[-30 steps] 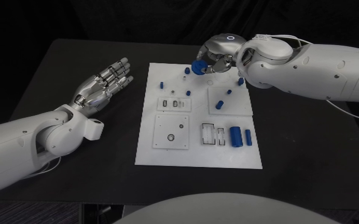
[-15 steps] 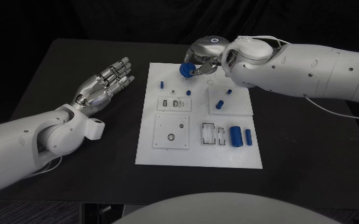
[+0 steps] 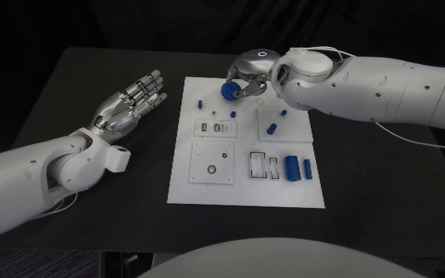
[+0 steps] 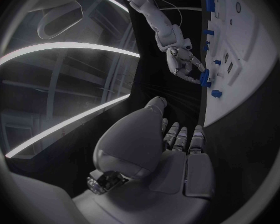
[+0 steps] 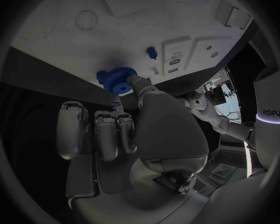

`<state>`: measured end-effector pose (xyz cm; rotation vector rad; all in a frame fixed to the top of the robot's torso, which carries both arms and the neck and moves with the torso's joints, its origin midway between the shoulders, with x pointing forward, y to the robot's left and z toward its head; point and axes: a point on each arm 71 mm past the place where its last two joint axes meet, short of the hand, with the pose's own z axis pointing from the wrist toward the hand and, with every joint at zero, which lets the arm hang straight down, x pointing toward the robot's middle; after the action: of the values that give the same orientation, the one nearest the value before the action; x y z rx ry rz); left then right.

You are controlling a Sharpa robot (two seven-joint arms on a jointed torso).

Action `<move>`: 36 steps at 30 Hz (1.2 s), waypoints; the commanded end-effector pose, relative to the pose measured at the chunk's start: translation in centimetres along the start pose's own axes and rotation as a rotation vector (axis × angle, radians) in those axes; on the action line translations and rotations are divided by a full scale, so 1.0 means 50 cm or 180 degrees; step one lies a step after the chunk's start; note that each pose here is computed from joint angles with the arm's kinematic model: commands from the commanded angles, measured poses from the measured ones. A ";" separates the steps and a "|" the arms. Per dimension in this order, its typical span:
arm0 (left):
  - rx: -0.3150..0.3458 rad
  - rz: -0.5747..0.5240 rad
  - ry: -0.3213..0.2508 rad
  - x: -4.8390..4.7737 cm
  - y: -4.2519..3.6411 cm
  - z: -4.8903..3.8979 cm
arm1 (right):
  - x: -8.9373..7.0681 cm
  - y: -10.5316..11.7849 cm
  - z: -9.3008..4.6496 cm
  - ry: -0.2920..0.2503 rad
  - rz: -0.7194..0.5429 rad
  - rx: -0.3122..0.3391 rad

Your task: Assemble the parts on the task board

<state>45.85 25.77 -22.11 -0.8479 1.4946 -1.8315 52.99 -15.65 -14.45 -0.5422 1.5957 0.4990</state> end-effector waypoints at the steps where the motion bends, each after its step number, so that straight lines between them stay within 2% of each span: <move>1: 0.0429 -0.0045 0.0033 0.003 -0.019 0.001 | 0.007 0.000 0.001 0.0099 -0.0020 0.0016; 19: 0.0417 -0.0047 0.0040 0.002 -0.018 0.004 | 0.030 0.005 0.014 0.0247 -0.0014 0.0046; 36: 0.0409 -0.0052 0.0048 0.002 -0.017 0.005 | 0.035 0.002 0.018 0.0325 -0.0023 0.0099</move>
<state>46.06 25.67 -22.18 -0.8457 1.4979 -1.8363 53.46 -15.01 -16.06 -0.5627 1.6807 0.4698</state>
